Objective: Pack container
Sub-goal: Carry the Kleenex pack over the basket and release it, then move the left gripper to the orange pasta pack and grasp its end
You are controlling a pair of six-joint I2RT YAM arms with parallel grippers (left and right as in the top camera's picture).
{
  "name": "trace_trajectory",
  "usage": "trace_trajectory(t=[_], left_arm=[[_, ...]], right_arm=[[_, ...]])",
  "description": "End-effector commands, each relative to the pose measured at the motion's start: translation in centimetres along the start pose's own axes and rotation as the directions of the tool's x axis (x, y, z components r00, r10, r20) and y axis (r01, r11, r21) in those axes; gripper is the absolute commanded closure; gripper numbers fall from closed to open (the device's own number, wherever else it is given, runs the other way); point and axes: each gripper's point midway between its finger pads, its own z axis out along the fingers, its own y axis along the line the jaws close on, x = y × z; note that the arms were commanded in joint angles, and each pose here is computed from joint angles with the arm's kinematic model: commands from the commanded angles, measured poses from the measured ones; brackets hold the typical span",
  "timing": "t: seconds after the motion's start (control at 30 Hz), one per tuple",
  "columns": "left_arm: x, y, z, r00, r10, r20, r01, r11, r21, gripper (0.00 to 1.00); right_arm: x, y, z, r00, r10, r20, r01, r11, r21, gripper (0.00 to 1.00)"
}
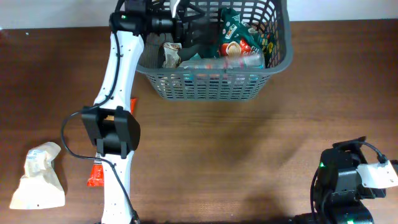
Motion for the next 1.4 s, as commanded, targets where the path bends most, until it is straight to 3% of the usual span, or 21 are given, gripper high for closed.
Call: trace_trajectory(t=[0.0,0.2,0.27,0.4,0.53,0.83,1.03,1.17,1.37], left_arm=[[-3.3,3.1,-3.5,0.997,0.049,-0.053,-0.065,0.929,-0.364,0.01],[-8.3,3.7,-13.6,0.990,0.105,-0.094,-0.140,0.678,-0.721,0.01],[-8.8,3.5,-17.2,0.991,0.084,-0.101,-0.131,0.601,-0.788,0.01],[-7.9,3.0,-22.9,0.992,0.030,-0.119,-0.117,0.534,-0.837,0.01],[-5.5,3.8,-26.9,0.992,-0.068,-0.108,-0.060,0.495,-0.867,0.01],[-0.5,4.0,-28.5,0.956,-0.238,-0.174,-0.045,0.467,-0.883,0.01],[6.1,3.8,-29.6,0.849,-0.460,-0.260,-0.048,0.423,-0.905,0.01],[9.8,4.4,-31.6,0.791,-0.532,-0.302,-0.064,0.420,-0.905,0.01],[15.5,4.1,-32.6,0.707,-0.652,-0.276,0.061,0.444,-0.894,0.01]], right_arm=[[-3.8,-2.0,-0.7,0.984,0.025,0.176,-0.046,0.992,0.116,0.01],[-10.3,-4.8,-3.7,0.902,0.071,0.426,-0.195,0.947,0.255,0.01],[-11.7,-4.8,-4.3,0.894,0.113,0.434,-0.233,0.944,0.234,0.01],[-13.0,-4.1,-5.0,0.898,0.223,0.380,-0.286,0.951,0.118,0.01],[-12.7,-5.0,-5.5,0.911,0.246,0.330,-0.273,0.961,0.039,0.01],[-12.3,-8.0,-6.1,0.911,0.301,0.281,-0.297,0.953,-0.058,0.01],[-12.3,-8.3,-6.1,0.908,0.310,0.284,-0.306,0.950,-0.059,0.01],[-12.3,-8.3,-6.1,0.908,0.310,0.284,-0.306,0.950,-0.059,0.01],[-12.3,-8.3,-6.1,0.908,0.310,0.284,-0.306,0.950,-0.059,0.01]])
